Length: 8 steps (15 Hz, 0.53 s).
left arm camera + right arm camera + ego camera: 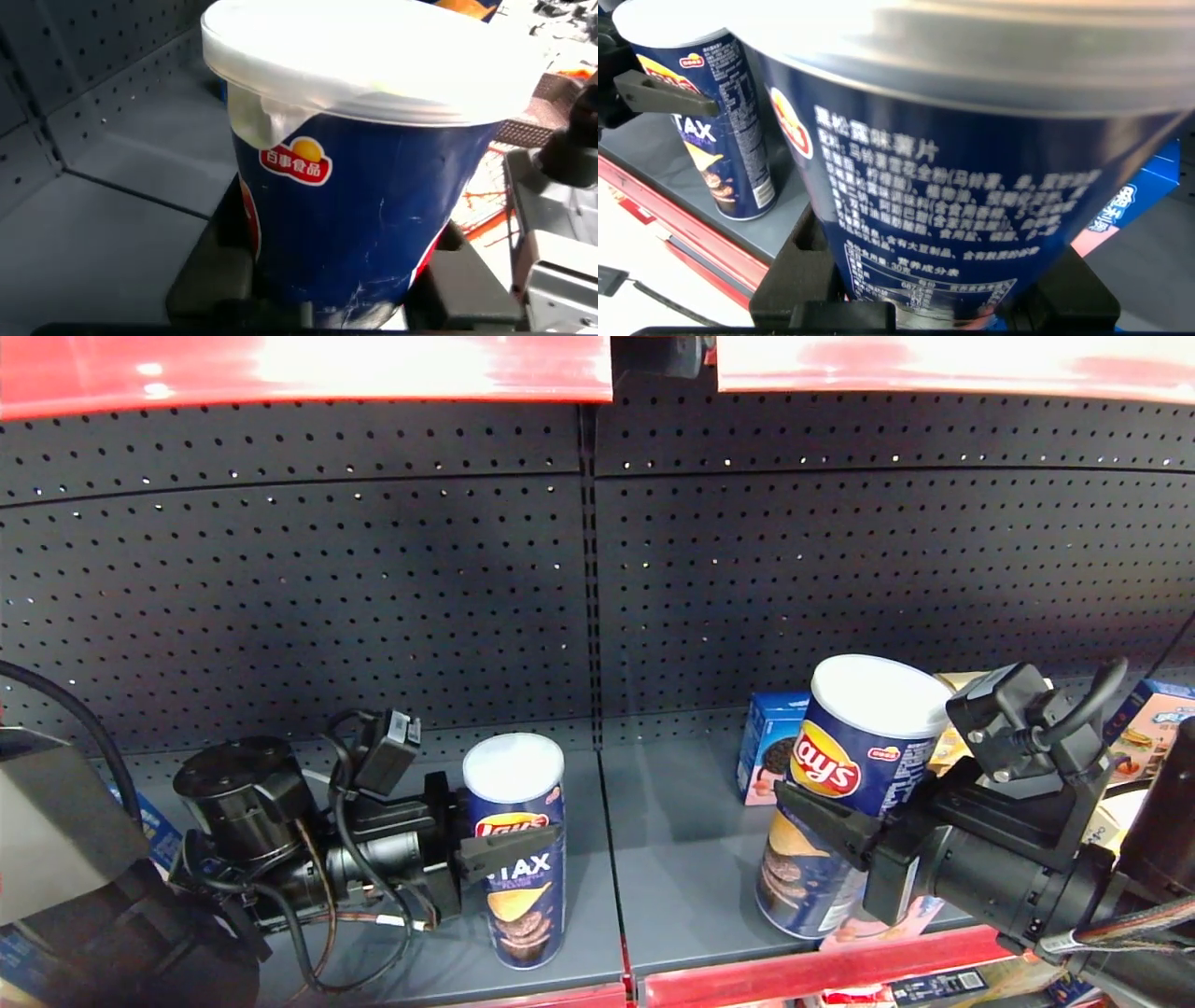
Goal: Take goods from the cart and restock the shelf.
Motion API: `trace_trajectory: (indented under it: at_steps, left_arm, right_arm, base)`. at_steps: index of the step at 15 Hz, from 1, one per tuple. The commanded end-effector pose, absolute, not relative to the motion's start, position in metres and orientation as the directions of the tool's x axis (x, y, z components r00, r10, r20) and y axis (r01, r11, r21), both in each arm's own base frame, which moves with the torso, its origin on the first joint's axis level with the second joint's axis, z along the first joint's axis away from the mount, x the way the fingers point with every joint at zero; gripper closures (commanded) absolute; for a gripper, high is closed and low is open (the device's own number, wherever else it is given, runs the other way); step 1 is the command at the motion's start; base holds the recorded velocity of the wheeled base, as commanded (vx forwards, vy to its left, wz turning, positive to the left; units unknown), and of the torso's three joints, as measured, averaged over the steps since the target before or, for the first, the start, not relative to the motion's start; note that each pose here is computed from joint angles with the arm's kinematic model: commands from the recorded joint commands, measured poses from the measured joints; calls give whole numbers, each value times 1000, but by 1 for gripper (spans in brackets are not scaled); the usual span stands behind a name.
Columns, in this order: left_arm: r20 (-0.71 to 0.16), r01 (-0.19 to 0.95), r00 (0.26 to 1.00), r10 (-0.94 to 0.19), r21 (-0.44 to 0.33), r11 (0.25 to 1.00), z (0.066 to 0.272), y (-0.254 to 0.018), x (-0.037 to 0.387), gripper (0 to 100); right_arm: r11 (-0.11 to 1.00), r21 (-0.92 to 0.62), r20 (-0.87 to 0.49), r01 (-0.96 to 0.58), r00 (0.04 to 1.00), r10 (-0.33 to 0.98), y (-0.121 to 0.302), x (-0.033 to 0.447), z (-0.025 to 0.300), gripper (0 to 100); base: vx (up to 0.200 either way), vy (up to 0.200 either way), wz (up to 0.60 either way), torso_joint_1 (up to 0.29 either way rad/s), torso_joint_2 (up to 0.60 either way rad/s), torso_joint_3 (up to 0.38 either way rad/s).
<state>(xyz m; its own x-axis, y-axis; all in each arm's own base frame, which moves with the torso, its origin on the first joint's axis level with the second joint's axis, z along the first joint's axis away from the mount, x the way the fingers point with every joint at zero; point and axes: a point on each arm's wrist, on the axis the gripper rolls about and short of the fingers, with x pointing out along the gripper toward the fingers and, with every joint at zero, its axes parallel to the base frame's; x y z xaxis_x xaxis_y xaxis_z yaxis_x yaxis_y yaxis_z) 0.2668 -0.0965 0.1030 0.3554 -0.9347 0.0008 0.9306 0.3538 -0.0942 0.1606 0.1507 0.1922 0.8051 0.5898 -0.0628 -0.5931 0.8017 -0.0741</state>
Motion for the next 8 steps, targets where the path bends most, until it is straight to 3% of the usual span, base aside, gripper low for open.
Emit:
trace_trajectory:
  at_steps: [1,8]
  left_arm:
    - [-10,928,363,-932,-93,362,98,-97,269,0]
    - [-14,923,374,-927,-92,374,98,-95,267,0]
  right_arm:
    - [802,-74,-64,-593,805,589,151,161,192,100]
    - [803,-74,-70,-592,806,588,150,161,190,100]
  base:
    - [0,0,0,0,0,0]
    - [0,0,0,0,0,0]
